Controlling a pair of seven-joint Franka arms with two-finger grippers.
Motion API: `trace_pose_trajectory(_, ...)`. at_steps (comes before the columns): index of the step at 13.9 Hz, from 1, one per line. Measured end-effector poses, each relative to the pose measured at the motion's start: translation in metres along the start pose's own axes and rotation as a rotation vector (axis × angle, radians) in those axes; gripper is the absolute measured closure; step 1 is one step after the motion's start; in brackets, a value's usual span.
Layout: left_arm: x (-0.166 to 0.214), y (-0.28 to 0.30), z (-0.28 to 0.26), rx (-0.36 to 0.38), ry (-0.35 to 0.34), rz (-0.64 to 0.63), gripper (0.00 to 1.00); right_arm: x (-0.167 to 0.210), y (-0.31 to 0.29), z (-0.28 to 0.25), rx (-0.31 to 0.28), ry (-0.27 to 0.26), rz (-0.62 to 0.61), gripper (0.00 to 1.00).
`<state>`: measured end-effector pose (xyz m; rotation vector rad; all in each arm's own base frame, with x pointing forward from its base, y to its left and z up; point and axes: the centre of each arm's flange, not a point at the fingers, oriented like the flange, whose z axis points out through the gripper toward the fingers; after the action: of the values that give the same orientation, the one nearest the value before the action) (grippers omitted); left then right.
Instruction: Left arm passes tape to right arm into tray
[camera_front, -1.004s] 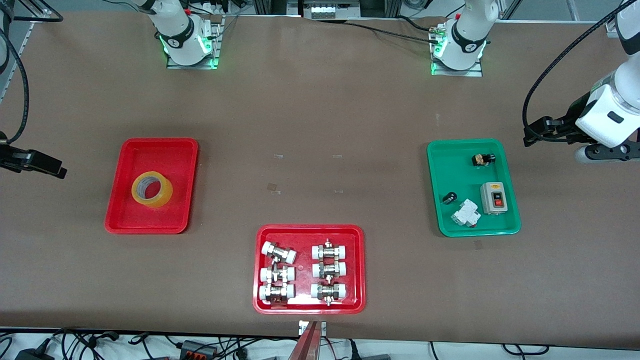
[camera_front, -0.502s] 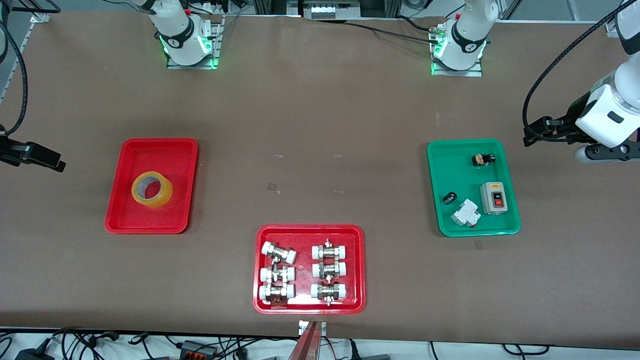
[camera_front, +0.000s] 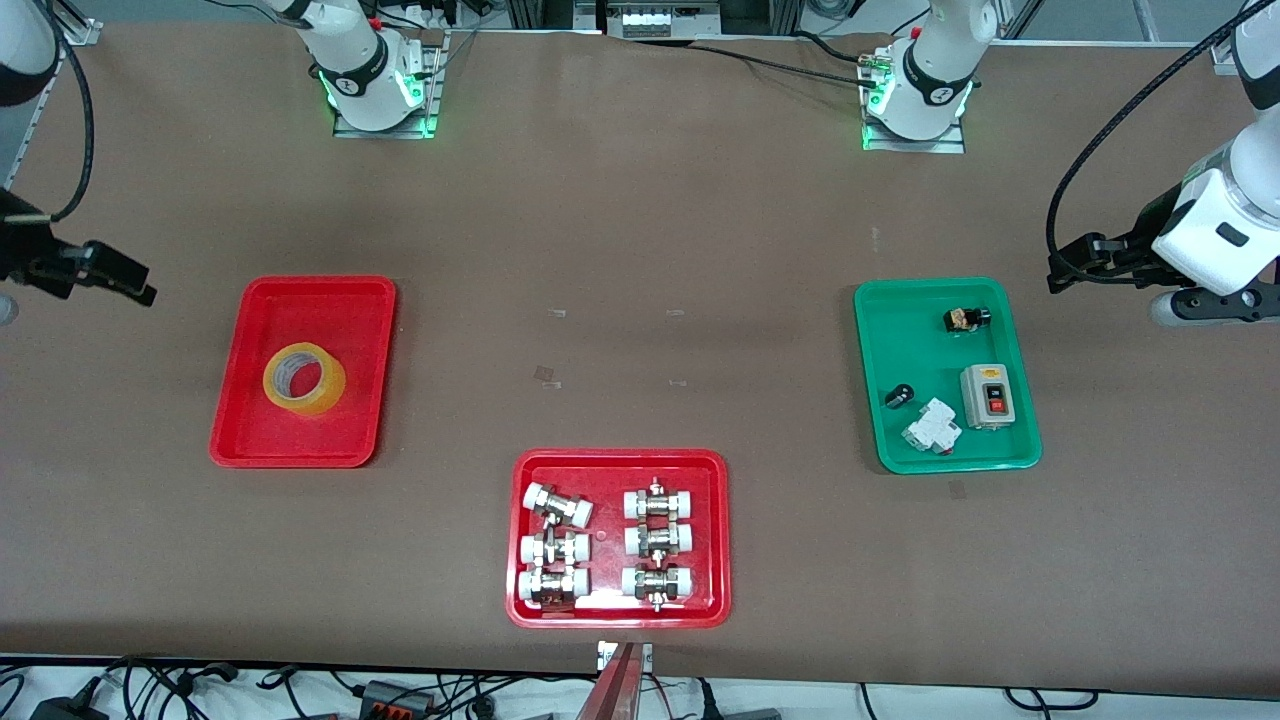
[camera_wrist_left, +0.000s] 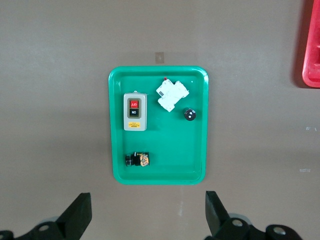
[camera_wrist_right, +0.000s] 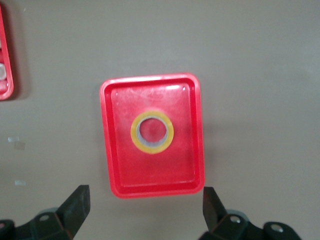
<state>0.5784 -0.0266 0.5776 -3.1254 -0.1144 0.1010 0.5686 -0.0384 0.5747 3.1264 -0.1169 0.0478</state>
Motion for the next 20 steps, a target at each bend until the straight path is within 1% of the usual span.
trace_pose_trajectory(3, 0.0, 0.0, 0.0, 0.0, 0.0, -0.001, 0.0, -0.016, -0.001, -0.008, 0.003, 0.007, -0.007, 0.0)
trace_pose_trajectory(11, 0.0, 0.001, 0.0, -0.011, -0.002, -0.001, 0.0, -0.015, -0.001, -0.006, 0.003, 0.006, -0.014, 0.0)
trace_pose_trajectory(14, 0.0, 0.001, 0.0, -0.011, -0.002, -0.001, 0.0, -0.018, -0.001, -0.006, 0.003, -0.01, -0.018, 0.0)
trace_pose_trajectory(20, 0.0, 0.001, 0.0, -0.011, -0.002, -0.001, 0.0, -0.024, 0.001, -0.017, 0.004, 0.003, -0.018, 0.0)
